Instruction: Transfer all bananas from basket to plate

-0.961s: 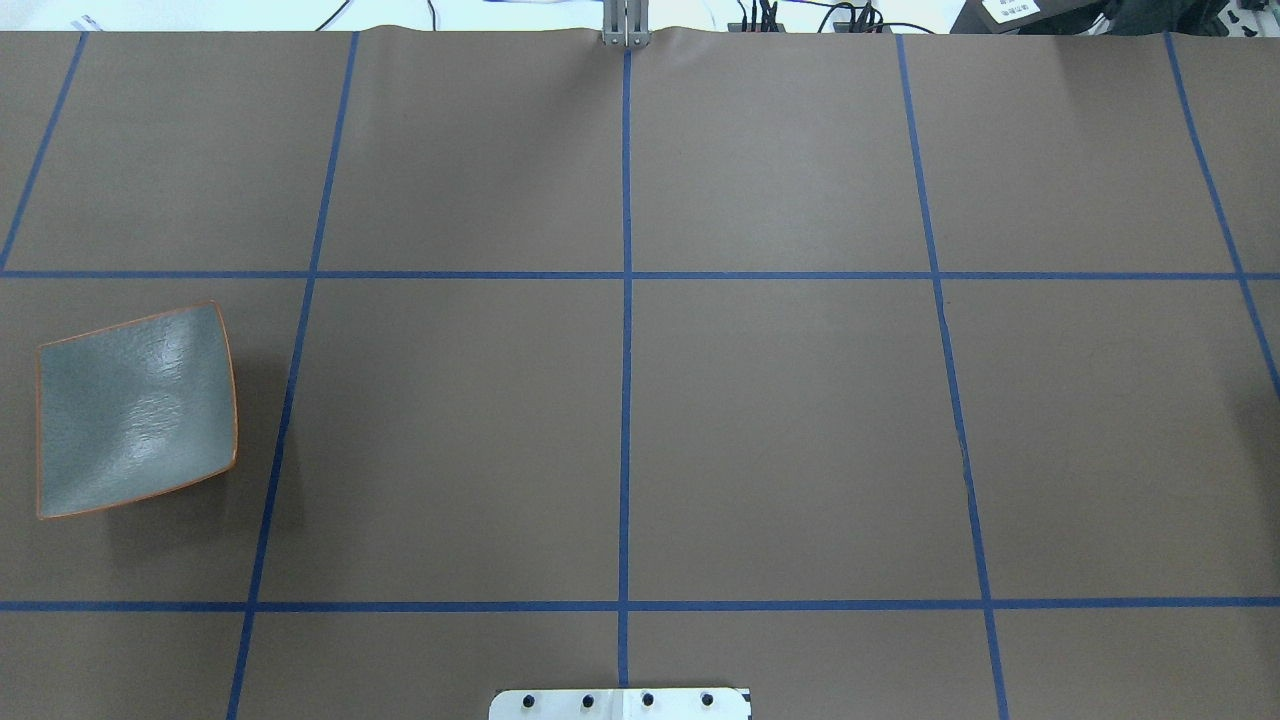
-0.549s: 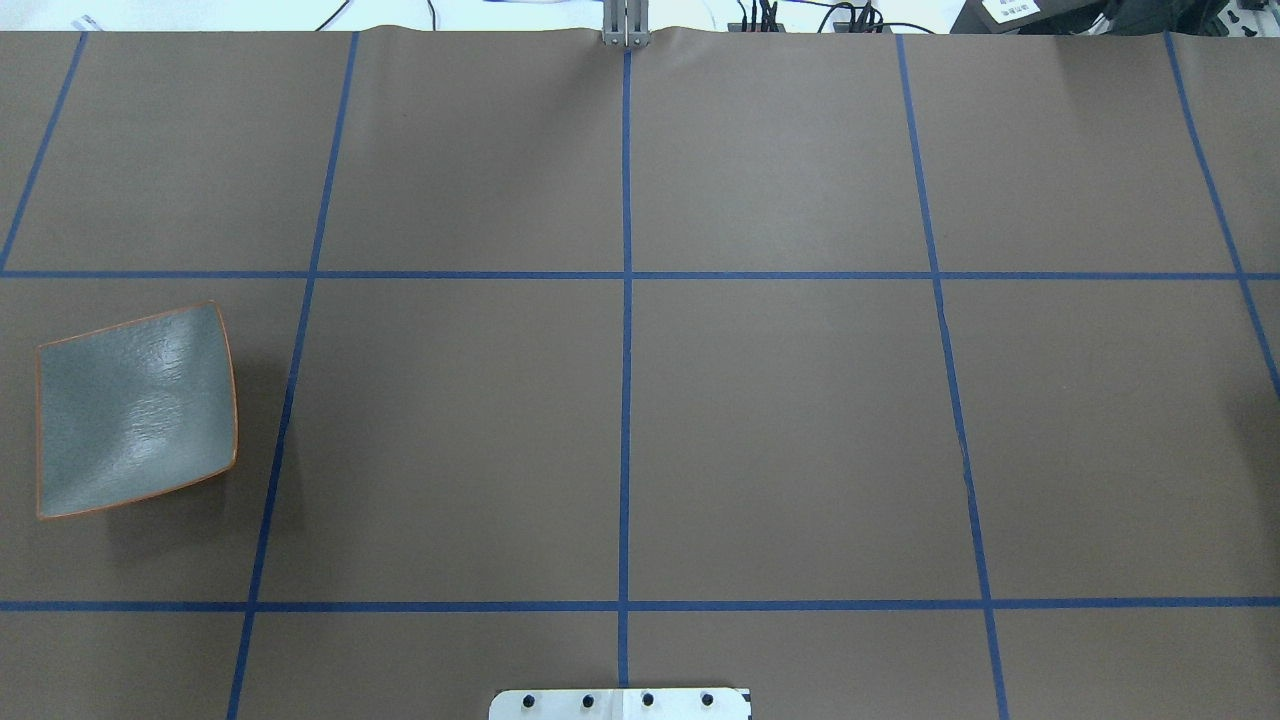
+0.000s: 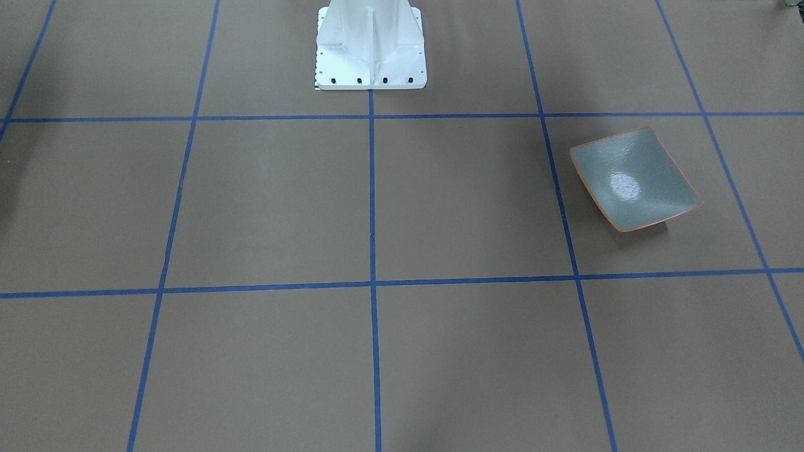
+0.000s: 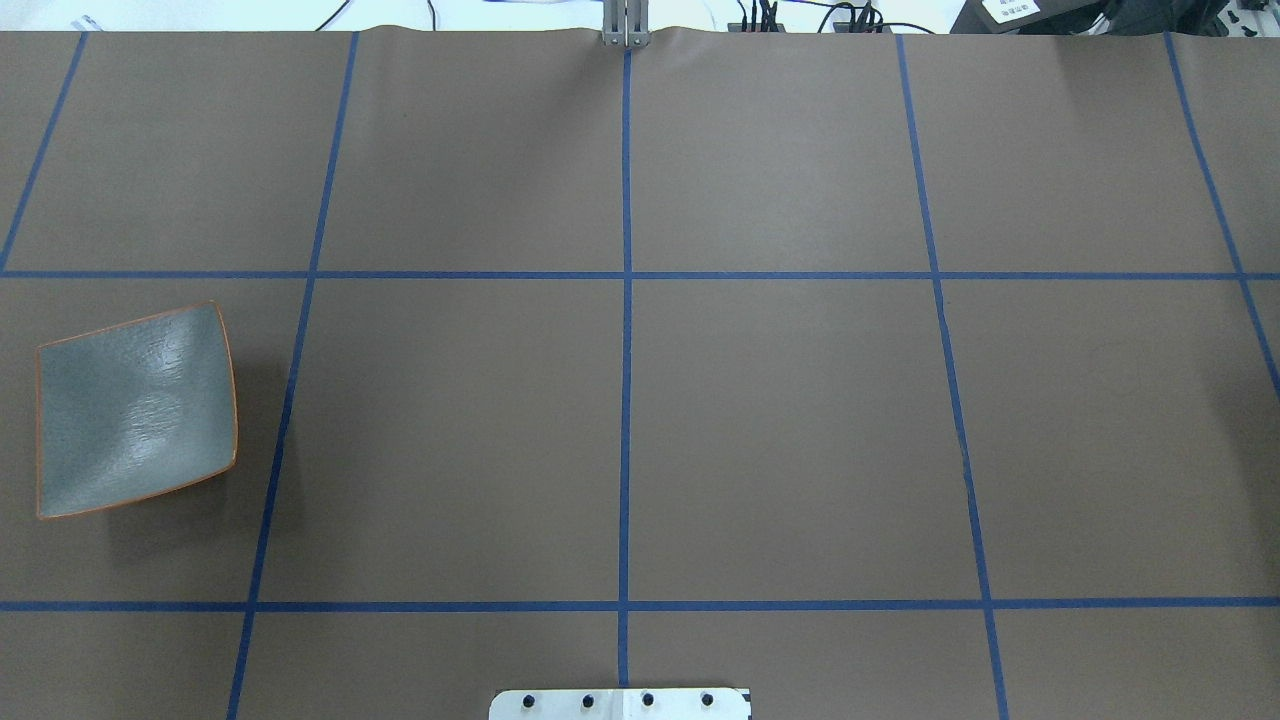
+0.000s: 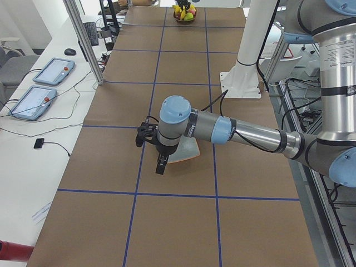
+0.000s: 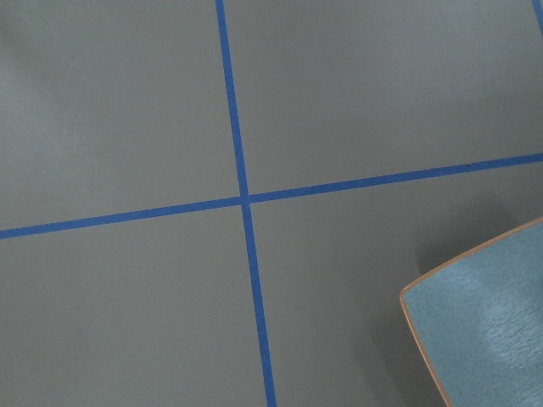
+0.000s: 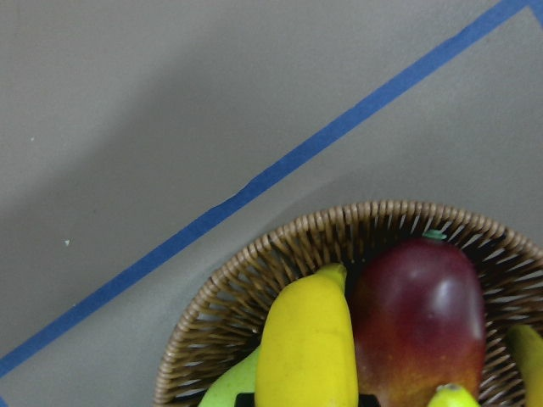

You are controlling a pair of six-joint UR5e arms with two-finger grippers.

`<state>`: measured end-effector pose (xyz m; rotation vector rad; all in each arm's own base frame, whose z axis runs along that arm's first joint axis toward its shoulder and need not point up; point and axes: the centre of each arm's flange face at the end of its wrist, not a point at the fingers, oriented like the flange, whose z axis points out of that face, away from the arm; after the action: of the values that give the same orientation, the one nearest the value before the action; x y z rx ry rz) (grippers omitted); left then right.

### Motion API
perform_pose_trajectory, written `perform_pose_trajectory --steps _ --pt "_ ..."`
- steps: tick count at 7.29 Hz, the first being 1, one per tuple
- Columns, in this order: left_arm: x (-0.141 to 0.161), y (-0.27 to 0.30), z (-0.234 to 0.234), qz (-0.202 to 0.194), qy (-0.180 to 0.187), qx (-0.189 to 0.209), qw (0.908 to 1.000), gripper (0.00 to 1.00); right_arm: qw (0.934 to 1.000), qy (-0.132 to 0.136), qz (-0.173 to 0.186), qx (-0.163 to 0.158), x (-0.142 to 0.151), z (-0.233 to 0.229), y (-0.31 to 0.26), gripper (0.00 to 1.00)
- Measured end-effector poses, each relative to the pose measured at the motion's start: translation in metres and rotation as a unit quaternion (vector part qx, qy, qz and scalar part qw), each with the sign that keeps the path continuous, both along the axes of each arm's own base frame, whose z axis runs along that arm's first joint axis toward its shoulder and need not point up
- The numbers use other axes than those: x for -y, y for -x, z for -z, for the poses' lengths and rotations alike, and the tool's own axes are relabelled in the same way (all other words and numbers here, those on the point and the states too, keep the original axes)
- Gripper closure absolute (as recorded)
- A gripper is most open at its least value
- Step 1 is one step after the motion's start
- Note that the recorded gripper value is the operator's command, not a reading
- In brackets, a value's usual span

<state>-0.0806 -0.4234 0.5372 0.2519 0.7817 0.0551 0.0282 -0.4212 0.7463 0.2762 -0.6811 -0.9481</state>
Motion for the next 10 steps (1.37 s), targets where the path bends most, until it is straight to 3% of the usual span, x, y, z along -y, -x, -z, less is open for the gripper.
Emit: perform_pose_trajectory --steps 3,6,8,9,10 --pt "0.000 0.000 -0.001 0.000 0.000 0.000 1.0000 0.00 0.9994 -0.026 -0.021 0.001 0.019 0.036 -0.008 1.00" --pt "0.001 0.000 -0.003 0.000 0.003 0.000 1.0000 0.00 0.9926 0.018 -0.120 0.005 0.037 0.112 -0.021 1.00" --pt "0.003 0.000 0.006 0.000 -0.009 0.000 1.0000 0.00 0.9815 0.046 -0.185 0.014 0.059 0.150 -0.018 1.00" --pt "0.005 0.000 0.014 0.000 -0.027 0.001 0.9996 0.00 0.9717 0.067 -0.226 0.020 0.073 0.168 -0.016 1.00" --pt "0.008 -0.001 0.020 0.000 -0.049 0.002 0.9988 0.00 0.9576 0.089 -0.272 0.029 0.091 0.190 -0.013 1.00"
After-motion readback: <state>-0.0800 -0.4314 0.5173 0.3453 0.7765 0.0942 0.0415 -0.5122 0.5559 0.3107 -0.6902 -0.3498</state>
